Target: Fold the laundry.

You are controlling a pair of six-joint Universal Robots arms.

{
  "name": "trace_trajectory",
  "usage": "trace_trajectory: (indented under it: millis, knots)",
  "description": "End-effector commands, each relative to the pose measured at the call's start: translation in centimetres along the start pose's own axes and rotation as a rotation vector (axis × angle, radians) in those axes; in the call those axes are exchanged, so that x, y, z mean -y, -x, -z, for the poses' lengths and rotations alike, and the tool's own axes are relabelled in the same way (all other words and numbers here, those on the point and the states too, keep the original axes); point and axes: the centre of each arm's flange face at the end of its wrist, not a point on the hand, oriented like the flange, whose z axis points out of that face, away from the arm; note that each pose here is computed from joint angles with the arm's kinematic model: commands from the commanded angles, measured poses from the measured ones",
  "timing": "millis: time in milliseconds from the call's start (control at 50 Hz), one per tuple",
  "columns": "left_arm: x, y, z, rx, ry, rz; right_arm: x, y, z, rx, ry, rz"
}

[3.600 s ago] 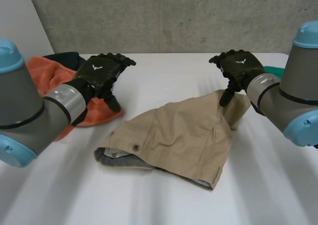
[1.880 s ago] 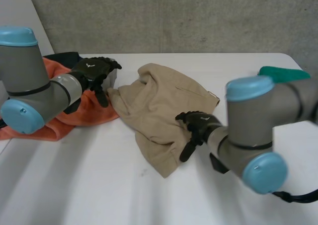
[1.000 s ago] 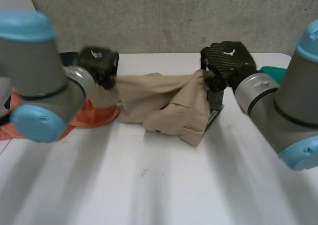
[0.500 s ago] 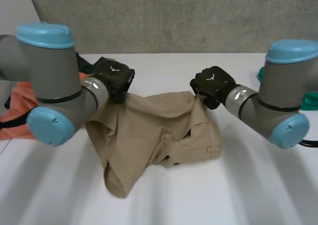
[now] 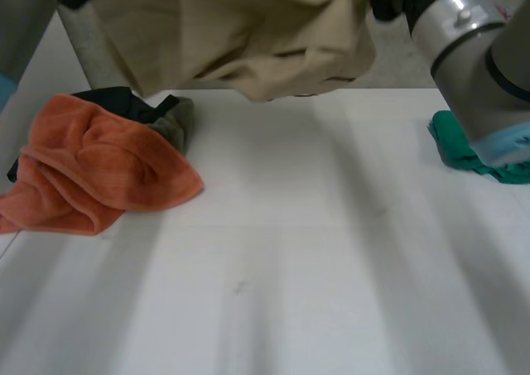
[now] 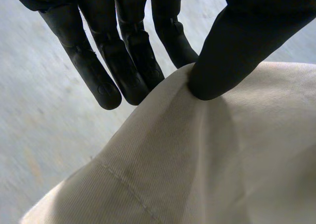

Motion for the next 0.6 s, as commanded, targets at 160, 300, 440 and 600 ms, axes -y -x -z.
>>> trace_trajectory:
  millis: [160, 300, 440, 600]
  knots:
    - [-17.9, -3.2, 5.2, -0.162, 0.561, 0.005, -10.5, 7.1, 5.9, 0.339, 0.401, 0.113]
    - [-24.6, -3.7, 5.9, -0.178, 0.715, -0.038, -15.7, 11.4, 7.6, 0.449, 0.523, 0.115]
    - [-27.2, -3.8, 4.8, -0.183, 0.714, -0.073, -16.6, 10.5, 6.6, 0.317, 0.543, 0.057]
    - [-24.4, -2.3, 2.6, -0.105, 0.652, -0.148, -14.0, 7.1, 5.5, 0.120, 0.529, -0.079]
